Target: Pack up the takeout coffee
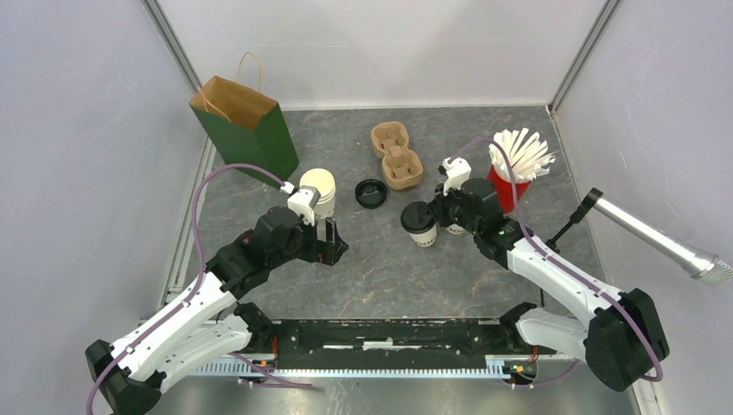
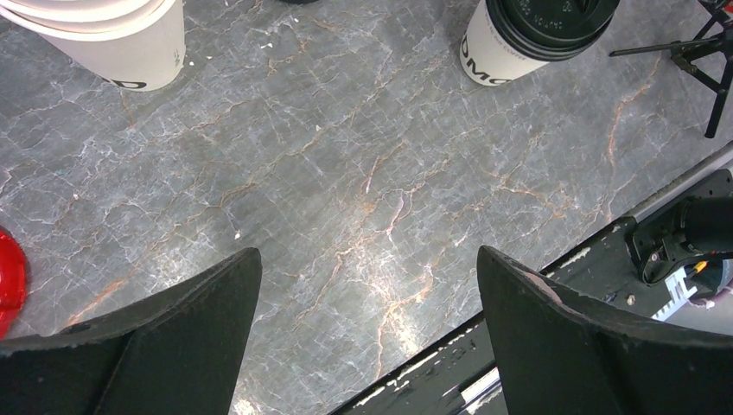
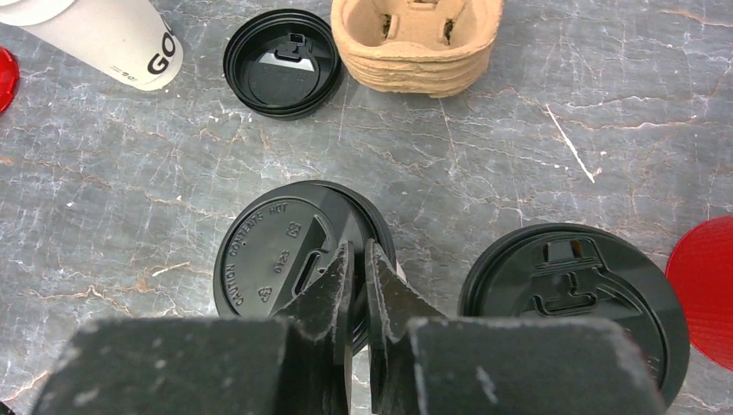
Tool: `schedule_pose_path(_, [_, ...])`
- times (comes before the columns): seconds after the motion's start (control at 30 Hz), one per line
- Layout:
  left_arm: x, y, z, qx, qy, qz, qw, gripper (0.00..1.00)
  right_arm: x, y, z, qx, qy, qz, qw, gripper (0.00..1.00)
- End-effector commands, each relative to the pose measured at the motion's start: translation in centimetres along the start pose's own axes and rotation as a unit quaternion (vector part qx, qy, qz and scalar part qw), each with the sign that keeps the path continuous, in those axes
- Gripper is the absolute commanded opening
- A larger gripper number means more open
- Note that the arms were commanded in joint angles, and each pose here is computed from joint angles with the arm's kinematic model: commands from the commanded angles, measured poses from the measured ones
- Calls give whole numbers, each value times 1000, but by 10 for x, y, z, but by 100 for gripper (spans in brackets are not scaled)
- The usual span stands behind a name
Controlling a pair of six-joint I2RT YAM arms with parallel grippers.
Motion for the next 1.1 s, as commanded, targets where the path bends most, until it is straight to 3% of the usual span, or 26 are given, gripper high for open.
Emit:
schedule_pose_path(0.0, [-5, -9, -9, -16, 17, 14, 1000, 100, -11, -1, -8, -19, -7, 0, 1000, 9])
schedule_pose_path(0.33, [-15, -9, -15, -23, 1, 40, 999, 100, -19, -7, -14, -15, -7, 1, 1000, 29])
schedule_pose_path(0.67, [-16, -16, -27, -42, 4, 15, 999, 100, -22, -28, -52, -30, 2, 6, 1000, 45])
schedule_pose_path(0.9, [-17, -30, -57, -109, 10, -45, 993, 100, -20, -43, -73, -56, 7, -1, 998, 68])
schedule_pose_path(1.0, [-19, -42, -79, -156, 19, -81, 984, 100, -20, -54, -80, -68, 9, 10, 998, 98])
schedule_pose_path(1.07, [-24, -53, -98, -183, 18, -97, 978, 100, -20, -64, -86, -75, 8, 15, 997, 98])
Point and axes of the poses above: each gripper's point midway between its finger pads, its own y axis out along the fingers, its own x axis along the line the jaws close on, z = x × y, the point moved 9 cm from there along -y, back along the fingers, and after that the axes turned 13 degrees about -y, right-handed, at the moved point
